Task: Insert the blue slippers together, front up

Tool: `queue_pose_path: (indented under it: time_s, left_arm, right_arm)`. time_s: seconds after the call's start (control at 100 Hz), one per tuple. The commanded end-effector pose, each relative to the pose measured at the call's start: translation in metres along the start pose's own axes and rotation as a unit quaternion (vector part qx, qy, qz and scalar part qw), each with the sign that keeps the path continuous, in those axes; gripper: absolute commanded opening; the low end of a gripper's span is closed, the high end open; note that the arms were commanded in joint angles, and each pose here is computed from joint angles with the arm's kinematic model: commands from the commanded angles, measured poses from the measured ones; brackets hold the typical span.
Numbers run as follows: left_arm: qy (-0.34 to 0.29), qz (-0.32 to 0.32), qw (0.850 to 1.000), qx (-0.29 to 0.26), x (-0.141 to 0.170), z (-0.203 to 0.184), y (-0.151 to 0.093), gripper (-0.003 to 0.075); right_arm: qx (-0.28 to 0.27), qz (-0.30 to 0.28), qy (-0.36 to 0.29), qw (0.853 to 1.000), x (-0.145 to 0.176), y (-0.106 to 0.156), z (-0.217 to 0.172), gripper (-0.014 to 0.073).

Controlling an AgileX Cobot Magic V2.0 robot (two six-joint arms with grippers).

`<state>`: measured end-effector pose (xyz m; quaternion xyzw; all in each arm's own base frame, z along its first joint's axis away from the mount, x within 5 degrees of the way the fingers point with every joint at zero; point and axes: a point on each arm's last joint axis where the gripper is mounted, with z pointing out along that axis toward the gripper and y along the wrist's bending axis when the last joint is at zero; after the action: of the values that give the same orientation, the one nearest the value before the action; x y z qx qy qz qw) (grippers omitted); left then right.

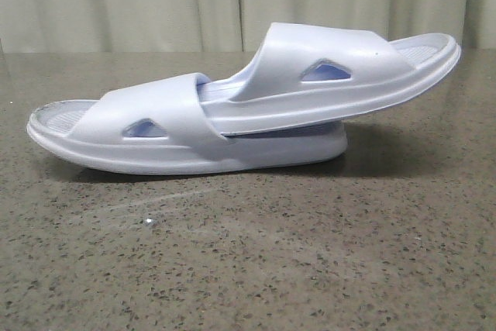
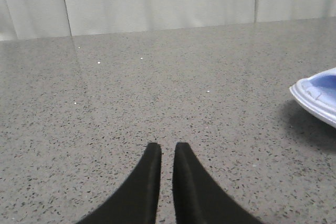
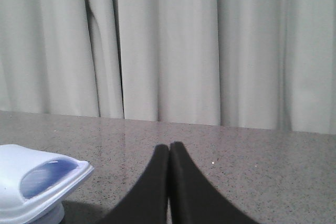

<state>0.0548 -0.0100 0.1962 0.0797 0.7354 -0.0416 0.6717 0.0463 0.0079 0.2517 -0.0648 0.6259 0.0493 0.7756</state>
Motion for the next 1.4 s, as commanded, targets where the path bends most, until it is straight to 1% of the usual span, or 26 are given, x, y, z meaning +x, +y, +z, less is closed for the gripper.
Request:
queue_pose_path:
  time_s: [0.0, 1.1, 1.23, 1.24, 1.3, 1.31, 1.33, 1.37, 1.38, 1.39]
  left_arm:
    - [-0.051, -0.007, 0.999, -0.005, -0.0059, -0.002, 0.0008, 0.0016]
    - [-0.051, -0.006, 0.999, -0.005, -0.0059, -0.002, 0.0008, 0.0016]
    - [-0.051, -0.006, 0.999, -0.005, -0.0059, -0.002, 0.0008, 0.0016]
    - [-0.051, -0.006, 0.999, -0.005, -0.0059, -0.002, 0.0008, 0.0016]
    - [-0.051, -0.006, 0.999, -0.005, -0.0059, -0.002, 0.0008, 0.0016]
    - [-0.051, -0.006, 0.999, -0.005, -0.0059, -0.002, 0.0008, 0.0016]
    - [-0.051, -0.006, 0.999, -0.005, -0.0059, -0.002, 0.0008, 0.0016]
    - [-0.051, -0.006, 0.999, -0.005, -0.0059, -0.002, 0.0008, 0.0016]
    - [-0.051, -0.006, 0.999, -0.005, -0.0059, -0.002, 0.0008, 0.0016]
    - [-0.051, -0.006, 0.999, -0.005, -0.0059, -0.002, 0.0008, 0.0016]
  right_arm:
    - [0.017, -0.008, -0.018, 1.0, -0.0093, -0.0034, -0.0002, -0.0107]
    - [0.016, -0.001, -0.014, 1.0, -0.007, -0.0031, 0.0, -0.0107]
    - [0.014, -0.015, -0.016, 1.0, -0.0072, -0.0027, 0.0, -0.0107]
    - [0.014, -0.023, -0.016, 1.0, -0.0073, -0.0027, 0.0, -0.0107]
    - [0.012, -0.023, -0.018, 1.0, -0.0076, -0.0024, 0.0, -0.0107]
    - [0.012, -0.033, -0.018, 0.999, -0.0077, -0.0024, 0.0, -0.0107]
    - [0.012, -0.025, -0.019, 0.999, -0.0077, -0.0023, 0.0, -0.0107]
    - [0.01, -0.029, -0.02, 0.999, -0.008, -0.002, 0.0, -0.0107]
    - [0.01, -0.038, -0.02, 0.999, -0.008, -0.0019, 0.0, -0.0107]
    - [0.01, -0.03, -0.02, 0.999, -0.008, -0.0019, 0.0, -0.0107]
